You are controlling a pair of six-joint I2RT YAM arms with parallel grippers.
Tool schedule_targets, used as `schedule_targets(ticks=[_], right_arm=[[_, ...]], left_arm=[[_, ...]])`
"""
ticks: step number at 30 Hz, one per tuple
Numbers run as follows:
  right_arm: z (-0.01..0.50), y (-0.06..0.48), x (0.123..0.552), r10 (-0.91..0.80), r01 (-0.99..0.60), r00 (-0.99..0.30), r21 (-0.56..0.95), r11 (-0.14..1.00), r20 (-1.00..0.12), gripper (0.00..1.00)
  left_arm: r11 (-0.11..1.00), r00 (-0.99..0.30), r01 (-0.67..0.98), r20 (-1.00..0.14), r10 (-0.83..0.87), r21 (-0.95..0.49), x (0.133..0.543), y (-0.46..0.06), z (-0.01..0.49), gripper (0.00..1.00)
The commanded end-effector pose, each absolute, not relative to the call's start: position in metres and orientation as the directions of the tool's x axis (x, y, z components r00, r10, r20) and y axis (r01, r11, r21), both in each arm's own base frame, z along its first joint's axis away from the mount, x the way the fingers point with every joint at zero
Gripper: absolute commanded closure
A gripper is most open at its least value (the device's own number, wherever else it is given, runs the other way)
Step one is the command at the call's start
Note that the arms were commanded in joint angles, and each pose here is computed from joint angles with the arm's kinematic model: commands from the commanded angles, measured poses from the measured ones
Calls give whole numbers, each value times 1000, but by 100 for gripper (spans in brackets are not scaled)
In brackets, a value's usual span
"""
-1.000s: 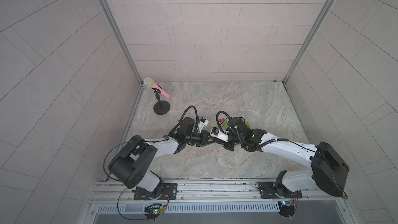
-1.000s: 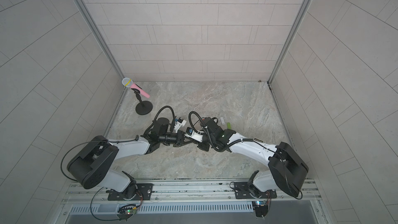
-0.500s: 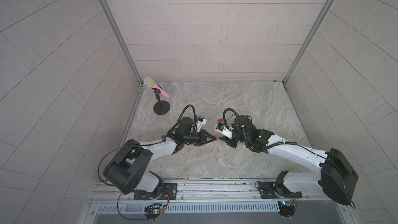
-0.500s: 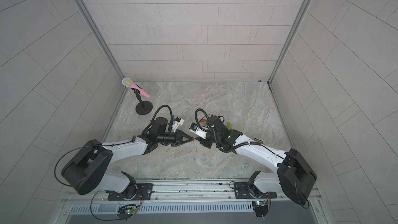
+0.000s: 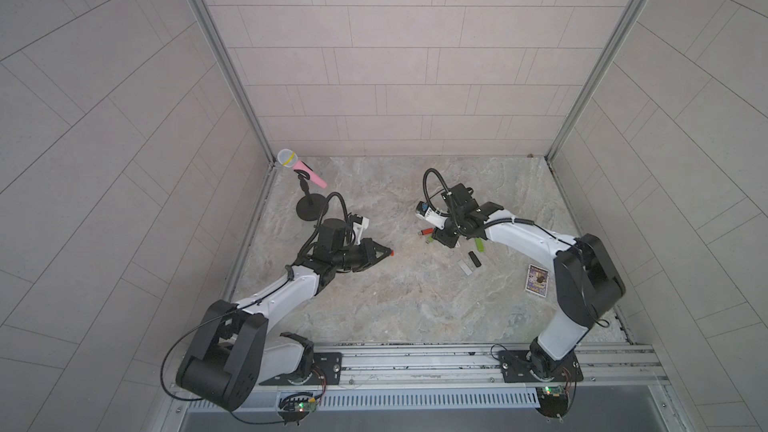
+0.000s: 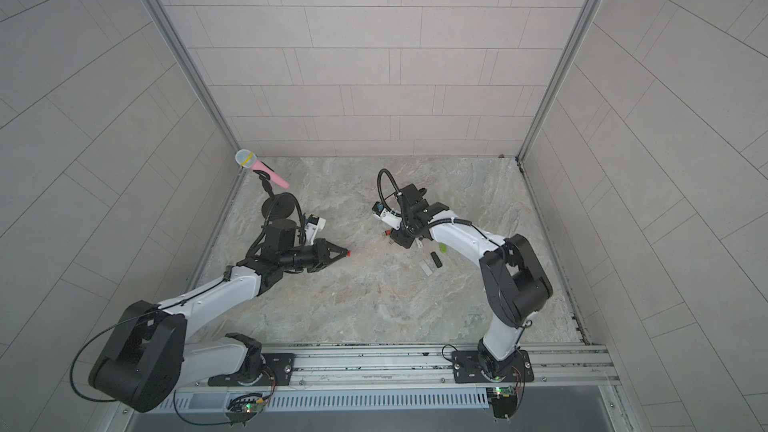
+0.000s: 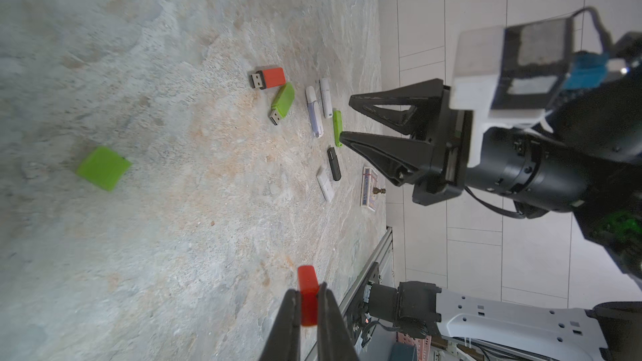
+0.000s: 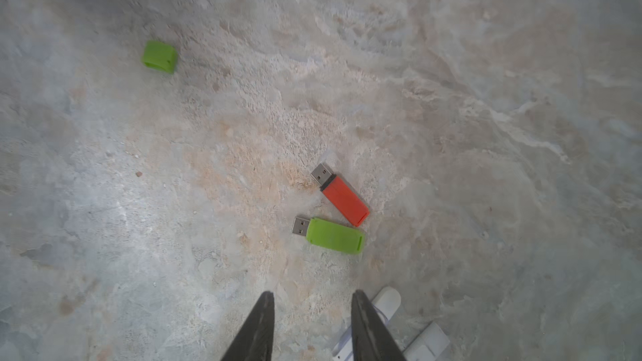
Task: Close the usb drive cover
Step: Pick up the USB drive from the center of the board.
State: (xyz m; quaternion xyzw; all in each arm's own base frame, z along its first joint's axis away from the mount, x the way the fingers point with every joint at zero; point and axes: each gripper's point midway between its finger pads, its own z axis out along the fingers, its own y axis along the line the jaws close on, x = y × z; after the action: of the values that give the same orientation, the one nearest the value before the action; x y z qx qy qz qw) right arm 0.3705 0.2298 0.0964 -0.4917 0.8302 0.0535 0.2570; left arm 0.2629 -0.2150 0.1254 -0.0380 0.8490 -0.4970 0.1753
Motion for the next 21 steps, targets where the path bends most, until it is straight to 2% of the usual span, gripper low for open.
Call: schedule_targets(ticks=[1, 8, 15, 21], right_arm=[[75, 219, 366, -872, -892, -368, -141, 429, -324, 62], [65, 239, 386, -901, -928, -312, -105, 357, -301, 61], [44, 238, 396, -939, -951, -275, -85, 297, -205, 60], [37, 242, 404, -952, -960, -253, -77, 269, -173, 59]], left_arm=[[520, -926, 144, -299, -228, -842, 268, -211, 135, 89], [527, -927, 146, -303, -223, -837, 269, -208, 137, 89], [526, -928, 148, -301, -219, -838, 270, -208, 137, 89], [522, -931, 148, -297, -214, -840, 270, -209, 137, 89]])
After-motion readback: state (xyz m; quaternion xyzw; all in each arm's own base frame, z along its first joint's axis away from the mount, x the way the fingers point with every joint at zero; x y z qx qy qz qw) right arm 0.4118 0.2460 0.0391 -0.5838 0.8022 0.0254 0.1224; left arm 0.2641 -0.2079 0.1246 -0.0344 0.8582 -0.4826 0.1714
